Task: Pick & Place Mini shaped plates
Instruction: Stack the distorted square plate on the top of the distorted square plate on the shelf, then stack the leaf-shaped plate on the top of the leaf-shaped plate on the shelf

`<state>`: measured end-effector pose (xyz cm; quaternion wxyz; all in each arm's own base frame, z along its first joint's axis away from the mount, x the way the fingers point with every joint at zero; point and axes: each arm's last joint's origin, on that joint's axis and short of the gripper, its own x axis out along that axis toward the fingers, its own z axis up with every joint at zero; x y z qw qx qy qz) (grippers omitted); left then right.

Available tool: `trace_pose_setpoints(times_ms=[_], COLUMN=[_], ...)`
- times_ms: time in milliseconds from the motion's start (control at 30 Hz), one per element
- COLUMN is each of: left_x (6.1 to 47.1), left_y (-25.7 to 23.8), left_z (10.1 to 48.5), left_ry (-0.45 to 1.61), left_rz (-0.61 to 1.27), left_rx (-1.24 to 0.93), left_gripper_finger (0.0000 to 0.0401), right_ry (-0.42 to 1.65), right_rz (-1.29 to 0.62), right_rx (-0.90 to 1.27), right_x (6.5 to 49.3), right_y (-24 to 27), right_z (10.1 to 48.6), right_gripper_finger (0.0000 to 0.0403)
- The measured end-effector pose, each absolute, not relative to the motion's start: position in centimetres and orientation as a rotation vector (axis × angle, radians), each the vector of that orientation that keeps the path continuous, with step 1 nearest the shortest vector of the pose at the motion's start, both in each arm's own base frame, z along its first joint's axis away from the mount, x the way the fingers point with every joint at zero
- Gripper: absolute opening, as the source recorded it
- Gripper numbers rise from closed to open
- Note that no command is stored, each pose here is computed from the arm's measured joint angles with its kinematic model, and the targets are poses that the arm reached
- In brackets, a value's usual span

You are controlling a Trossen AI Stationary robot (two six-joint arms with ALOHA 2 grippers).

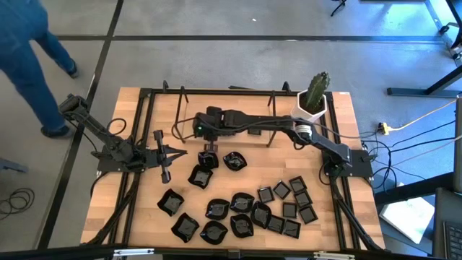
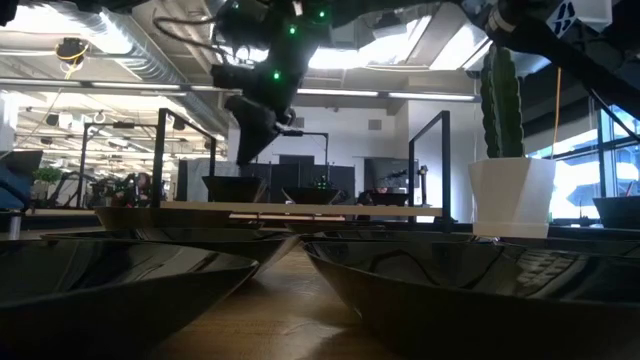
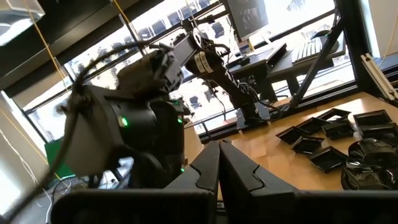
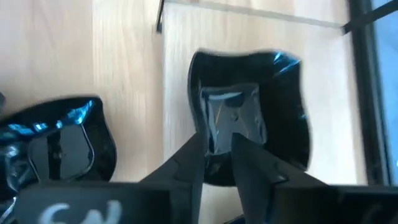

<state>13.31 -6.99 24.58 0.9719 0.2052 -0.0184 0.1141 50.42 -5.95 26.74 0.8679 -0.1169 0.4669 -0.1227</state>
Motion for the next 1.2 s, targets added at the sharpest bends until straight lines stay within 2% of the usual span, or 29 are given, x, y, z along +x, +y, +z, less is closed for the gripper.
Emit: trace_pose_setpoints(times_ms=[200, 300, 400, 500, 600, 733, 867, 1000, 1200], left_x=[13.3, 13.3, 13.3, 13.3, 13.3, 13.3, 13.3, 13.3, 13.3], left_y=[-7.0, -7.0, -6.9, -6.9, -6.9, -6.9, -6.9, -6.8, -6.8], left_z=[24.6, 24.5, 24.5, 24.5, 24.5, 24.5, 24.5, 24.4, 24.5], left_ry=[-0.034, -0.027, -0.02, -0.017, -0.017, -0.017, -0.014, -0.009, -0.012], left_rz=[0.231, 0.236, 0.251, 0.264, 0.264, 0.265, 0.272, 0.29, 0.291], left_rx=[0.417, 0.429, 0.432, 0.424, 0.417, 0.418, 0.418, 0.416, 0.416], left_gripper_finger=[0.0003, 0.0003, 0.0003, 0.0003, 0.0003, 0.0003, 0.0003, 0.0003, 0.0003], right_ry=[0.935, 0.92, 0.797, 0.663, 0.584, 0.532, 0.428, 0.296, 0.086], right_rz=[-0.249, -0.109, 0.064, 0.114, 0.178, 0.329, 0.347, 0.299, 0.281], right_rx=[-0.248, -0.264, -0.207, -0.223, -0.204, -0.174, -0.171, -0.151, -0.193], right_x=[49.7, 48.5, 47.0, 45.2, 43.9, 43.0, 40.9, 36.7, 29.8], right_y=[-5.1, -3.7, -2.2, -1.3, -0.9, -0.6, -0.9, -2.2, -1.7], right_z=[29.2, 31.3, 35.0, 38.8, 40.4, 38.3, 34.0, 30.0, 26.4], right_gripper_finger=[0.0106, 0.0103, 0.0071, 0.0016, 0.001, 0.0004, 0.0004, 0.0003, 0.0002])
